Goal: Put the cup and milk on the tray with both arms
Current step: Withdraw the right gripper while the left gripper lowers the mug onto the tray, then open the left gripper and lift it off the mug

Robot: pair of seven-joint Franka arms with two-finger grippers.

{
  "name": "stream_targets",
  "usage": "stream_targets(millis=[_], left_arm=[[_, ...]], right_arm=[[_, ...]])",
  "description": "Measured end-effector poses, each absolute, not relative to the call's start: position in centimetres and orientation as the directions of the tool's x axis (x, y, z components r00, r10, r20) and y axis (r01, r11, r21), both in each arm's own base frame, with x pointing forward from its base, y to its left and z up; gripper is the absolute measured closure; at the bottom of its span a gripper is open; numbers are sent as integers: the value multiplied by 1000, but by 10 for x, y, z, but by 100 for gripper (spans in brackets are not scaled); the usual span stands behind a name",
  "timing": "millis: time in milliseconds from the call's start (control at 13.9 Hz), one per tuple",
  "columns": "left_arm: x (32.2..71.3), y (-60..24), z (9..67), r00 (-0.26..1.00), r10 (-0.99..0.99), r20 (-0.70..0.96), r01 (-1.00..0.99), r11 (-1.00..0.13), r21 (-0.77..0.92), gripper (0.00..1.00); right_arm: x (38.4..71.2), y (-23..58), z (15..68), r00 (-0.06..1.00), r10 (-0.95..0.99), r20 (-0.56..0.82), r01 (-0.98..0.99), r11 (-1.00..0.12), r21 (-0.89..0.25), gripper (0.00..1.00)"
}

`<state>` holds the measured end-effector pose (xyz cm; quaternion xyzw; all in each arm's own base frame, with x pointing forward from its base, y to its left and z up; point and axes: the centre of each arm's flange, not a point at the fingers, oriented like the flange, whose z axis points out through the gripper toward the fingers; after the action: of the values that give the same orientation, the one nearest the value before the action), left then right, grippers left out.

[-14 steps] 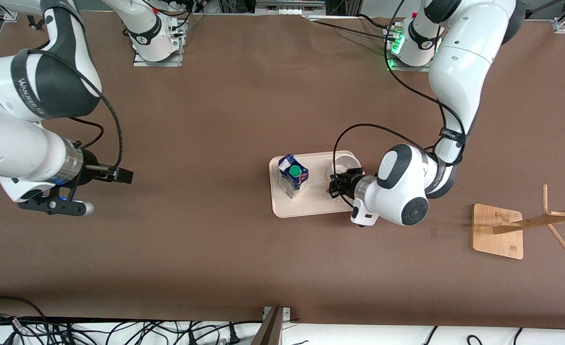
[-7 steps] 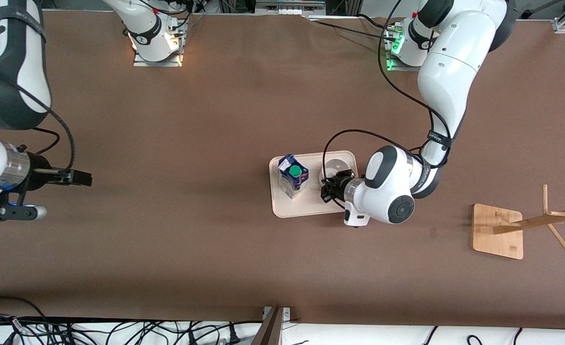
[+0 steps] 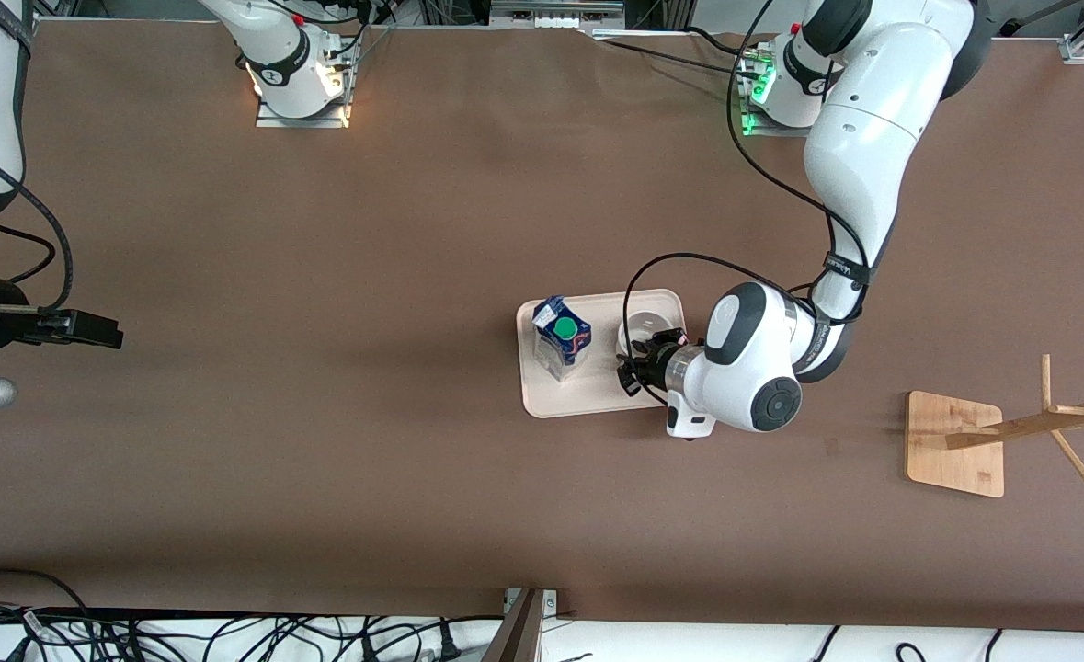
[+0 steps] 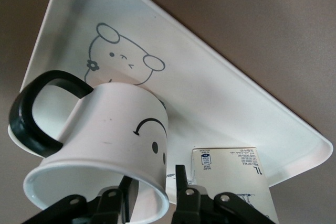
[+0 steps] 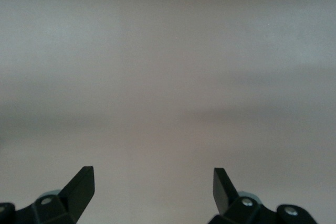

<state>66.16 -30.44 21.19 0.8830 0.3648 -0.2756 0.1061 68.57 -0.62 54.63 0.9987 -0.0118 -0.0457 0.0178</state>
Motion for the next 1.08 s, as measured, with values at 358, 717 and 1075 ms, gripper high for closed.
stream_targets(millis=[358, 717, 1075], left_arm=[[679, -291, 240, 595, 594, -542, 721, -692, 32, 16], [708, -205, 333, 579, 636, -509, 771, -631, 87, 0], [680, -189, 461, 750, 610, -256, 639, -768, 44, 0]], right_arm=[[680, -7, 565, 998, -24, -61, -21, -999, 37, 0], [660, -38, 597, 998, -70, -10, -69, -997, 46, 0], [641, -37, 587, 998, -58, -13, -57, -998, 29, 0]])
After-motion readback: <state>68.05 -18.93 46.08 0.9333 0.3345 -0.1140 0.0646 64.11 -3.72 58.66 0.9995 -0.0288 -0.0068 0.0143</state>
